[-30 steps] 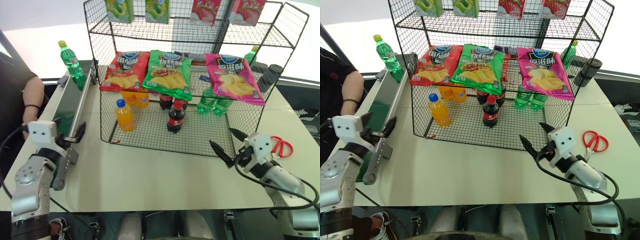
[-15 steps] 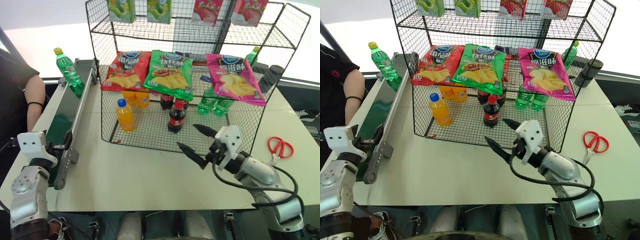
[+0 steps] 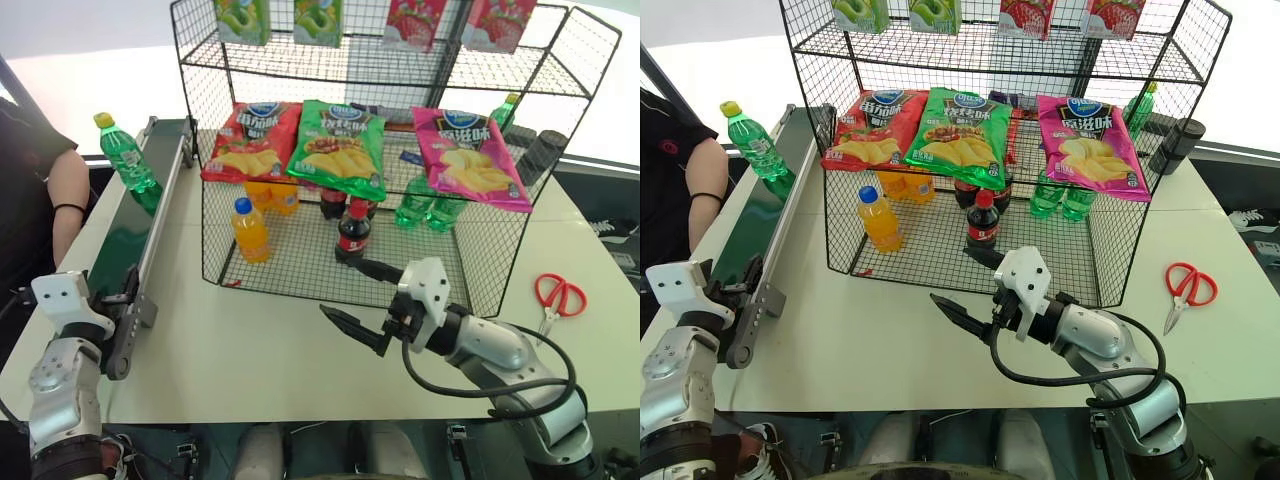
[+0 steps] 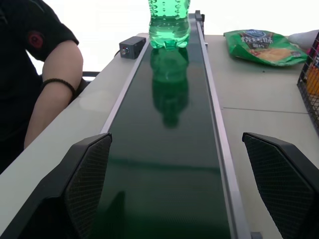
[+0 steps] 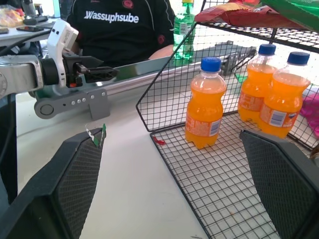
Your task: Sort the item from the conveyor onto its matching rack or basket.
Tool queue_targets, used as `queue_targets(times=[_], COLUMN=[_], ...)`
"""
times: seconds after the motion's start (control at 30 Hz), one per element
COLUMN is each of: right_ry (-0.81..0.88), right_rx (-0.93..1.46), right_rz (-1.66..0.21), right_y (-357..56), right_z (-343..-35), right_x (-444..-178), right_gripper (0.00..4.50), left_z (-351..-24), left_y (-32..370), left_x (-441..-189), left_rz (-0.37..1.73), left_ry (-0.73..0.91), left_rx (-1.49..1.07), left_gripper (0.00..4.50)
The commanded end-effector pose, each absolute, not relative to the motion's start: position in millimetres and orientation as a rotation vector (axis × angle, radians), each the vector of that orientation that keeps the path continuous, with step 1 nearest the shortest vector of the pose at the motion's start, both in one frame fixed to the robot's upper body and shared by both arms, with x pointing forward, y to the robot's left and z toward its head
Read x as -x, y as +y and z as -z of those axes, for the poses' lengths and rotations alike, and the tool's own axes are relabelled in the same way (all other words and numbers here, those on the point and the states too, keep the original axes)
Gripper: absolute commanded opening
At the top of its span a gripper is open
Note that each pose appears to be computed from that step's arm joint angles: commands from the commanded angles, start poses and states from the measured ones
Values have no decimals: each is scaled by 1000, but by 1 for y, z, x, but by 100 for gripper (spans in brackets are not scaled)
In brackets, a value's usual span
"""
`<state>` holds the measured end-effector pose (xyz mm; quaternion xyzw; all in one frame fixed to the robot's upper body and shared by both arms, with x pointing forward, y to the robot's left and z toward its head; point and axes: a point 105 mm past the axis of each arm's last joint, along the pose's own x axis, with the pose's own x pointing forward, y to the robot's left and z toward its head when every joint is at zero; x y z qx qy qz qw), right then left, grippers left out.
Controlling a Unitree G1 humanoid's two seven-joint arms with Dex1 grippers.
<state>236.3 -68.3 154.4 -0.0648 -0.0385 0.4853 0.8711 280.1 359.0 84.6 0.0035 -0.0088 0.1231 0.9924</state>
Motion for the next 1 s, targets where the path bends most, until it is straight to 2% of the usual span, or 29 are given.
queue_targets(times=[0.03,0.23,0.37,0.67,1.0], right_ry=[-113,-91,-18,-30,-49], right_rx=[149,105,97,81,77], right_rz=[-1006,-996,-1012,-1004,-1021], right_y=[-68,-69,-69,-69,-60], right_z=[-160,-157,-149,-144,-152], right_x=[-235,-238,-237,-236,-236], right_gripper=[447,447,447,447,447], left_z=[-97,-99,-100,-102,-104], left_y=[368,368,370,372,371], left_x=[-276,-275,-274,-276,-279], left_rz=[-293,-304,-320,-328,-314], left_ry=[-78,-92,-97,-110,-132], left_rx=[-15,-6,-2,7,14], left_gripper=[450,450,450,450,450])
